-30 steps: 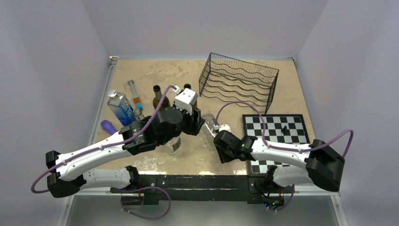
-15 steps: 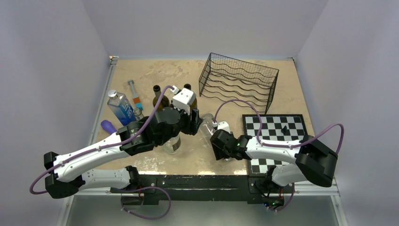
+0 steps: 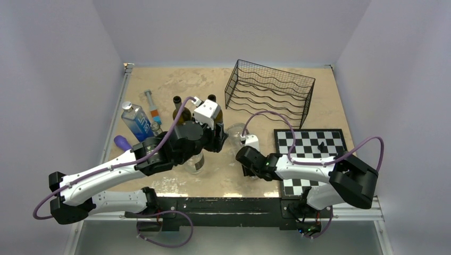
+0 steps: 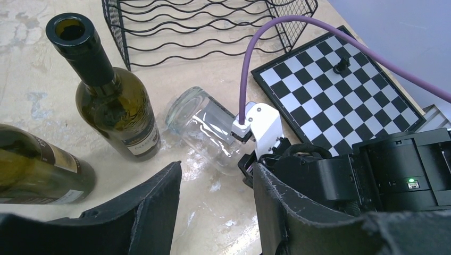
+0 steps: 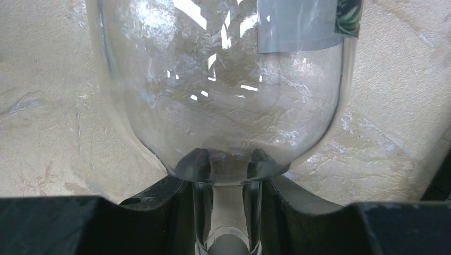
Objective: Put the wine bottle on the wine rack
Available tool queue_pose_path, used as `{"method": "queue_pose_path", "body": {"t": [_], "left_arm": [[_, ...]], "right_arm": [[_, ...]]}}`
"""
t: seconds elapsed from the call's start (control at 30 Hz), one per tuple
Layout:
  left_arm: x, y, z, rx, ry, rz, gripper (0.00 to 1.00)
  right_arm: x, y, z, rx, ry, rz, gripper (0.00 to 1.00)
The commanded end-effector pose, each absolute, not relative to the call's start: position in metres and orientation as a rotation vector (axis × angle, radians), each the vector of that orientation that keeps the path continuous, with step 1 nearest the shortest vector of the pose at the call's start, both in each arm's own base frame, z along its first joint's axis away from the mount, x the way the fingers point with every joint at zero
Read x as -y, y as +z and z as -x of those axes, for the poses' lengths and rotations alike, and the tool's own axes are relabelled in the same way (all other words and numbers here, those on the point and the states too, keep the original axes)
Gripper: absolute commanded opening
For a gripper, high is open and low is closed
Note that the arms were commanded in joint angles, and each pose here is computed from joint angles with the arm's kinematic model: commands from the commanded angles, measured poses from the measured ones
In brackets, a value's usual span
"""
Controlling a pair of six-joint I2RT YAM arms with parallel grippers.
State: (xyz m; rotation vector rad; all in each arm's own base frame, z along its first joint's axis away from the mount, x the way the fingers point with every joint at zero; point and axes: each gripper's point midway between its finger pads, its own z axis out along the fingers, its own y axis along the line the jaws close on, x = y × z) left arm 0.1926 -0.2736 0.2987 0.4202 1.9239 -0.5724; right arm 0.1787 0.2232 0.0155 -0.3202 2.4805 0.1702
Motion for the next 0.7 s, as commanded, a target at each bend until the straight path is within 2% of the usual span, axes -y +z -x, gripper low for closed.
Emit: {"method": "queue_pose_path", "body": {"t": [0.0,0.67], "left_arm": [[0.266,0.306,-0.195,-1.903,-0.559,-0.401,0.56],[0.260,0.315,-0.200,-1.857,-0.541,-0.366,0.53]], "right_arm": [[-0.210,0.004,-0.182,-2.486,0.082,0.263,0.00],[-0.194,0.111,-0.183,-2.319,0.221,0.221,0.00]]}}
